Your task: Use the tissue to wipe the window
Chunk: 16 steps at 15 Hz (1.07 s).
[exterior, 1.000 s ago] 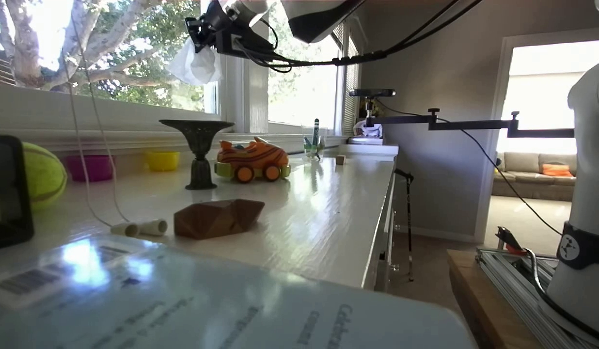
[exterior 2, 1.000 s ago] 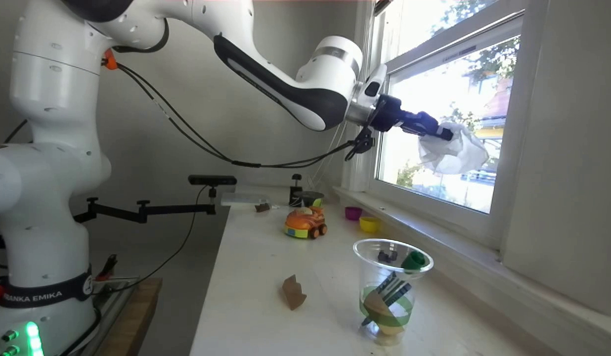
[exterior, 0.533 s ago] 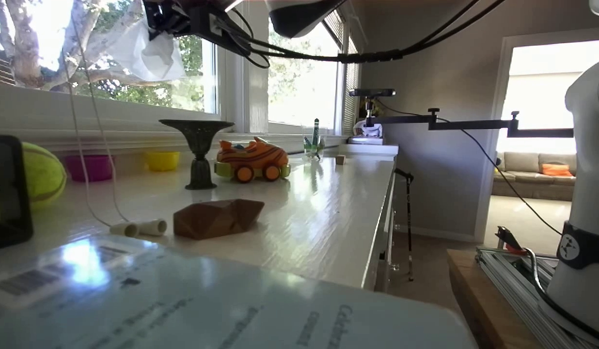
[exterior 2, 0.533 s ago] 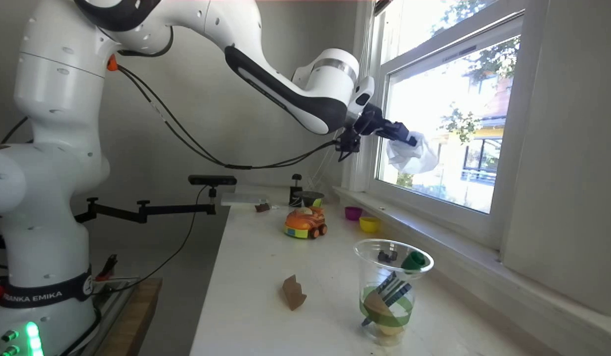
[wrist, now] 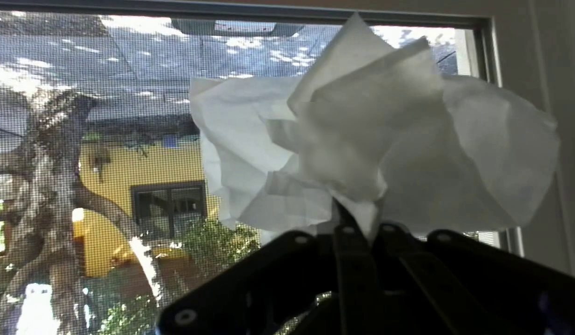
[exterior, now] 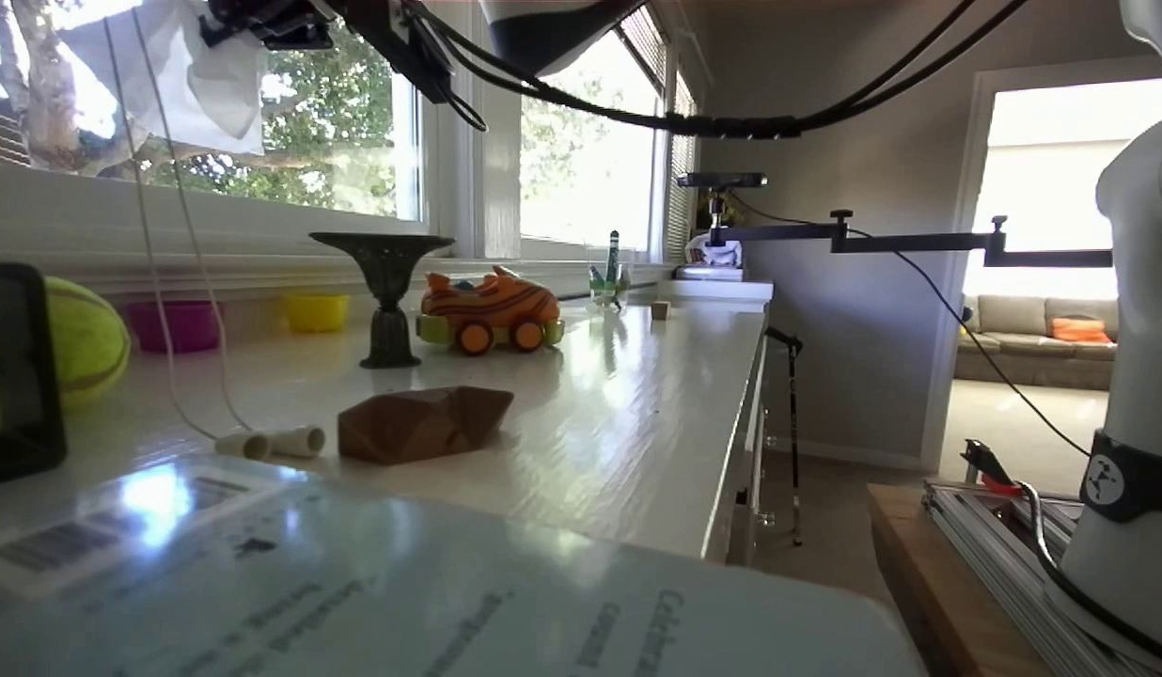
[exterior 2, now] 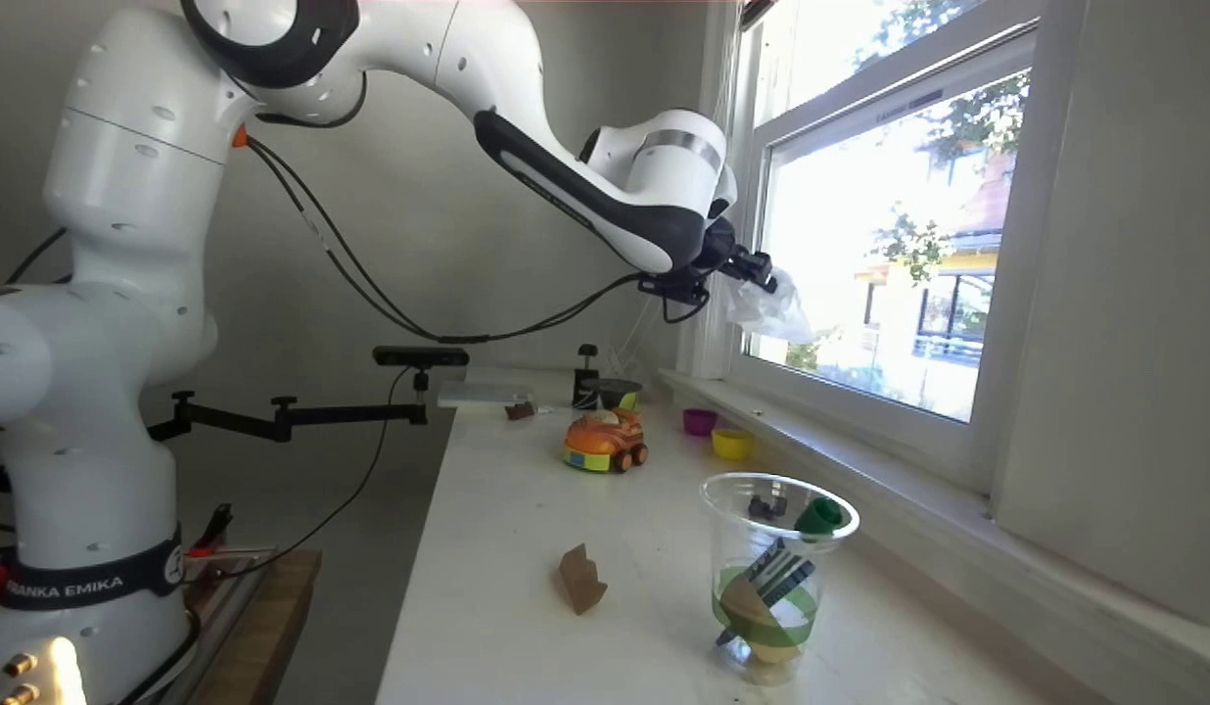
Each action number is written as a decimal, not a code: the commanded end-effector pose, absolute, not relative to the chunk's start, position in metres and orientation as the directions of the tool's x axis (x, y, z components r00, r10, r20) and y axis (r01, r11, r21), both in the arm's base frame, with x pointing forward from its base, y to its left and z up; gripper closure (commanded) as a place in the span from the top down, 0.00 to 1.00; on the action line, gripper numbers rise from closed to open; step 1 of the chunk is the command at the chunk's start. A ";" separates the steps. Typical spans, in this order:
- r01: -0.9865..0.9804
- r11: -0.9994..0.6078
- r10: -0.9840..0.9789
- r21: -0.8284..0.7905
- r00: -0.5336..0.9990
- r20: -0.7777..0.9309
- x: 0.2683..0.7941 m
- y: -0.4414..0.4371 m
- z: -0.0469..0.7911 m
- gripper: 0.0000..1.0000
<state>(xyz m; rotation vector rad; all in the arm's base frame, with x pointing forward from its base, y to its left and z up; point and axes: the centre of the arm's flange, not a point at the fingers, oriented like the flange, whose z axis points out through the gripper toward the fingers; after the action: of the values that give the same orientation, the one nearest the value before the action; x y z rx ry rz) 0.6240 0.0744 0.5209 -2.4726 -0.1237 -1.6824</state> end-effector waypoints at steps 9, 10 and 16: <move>-0.148 -0.988 0.006 0.050 0.284 0.959 0.633 0.020 0.524 0.00; -0.179 -0.982 0.009 0.061 0.277 0.961 0.632 0.019 0.524 0.00; -0.382 -0.917 0.021 0.116 0.243 0.970 0.628 0.000 0.525 0.00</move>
<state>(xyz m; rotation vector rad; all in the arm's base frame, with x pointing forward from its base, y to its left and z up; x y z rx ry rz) 0.6381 0.0135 0.5203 -2.6676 0.2966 -2.0378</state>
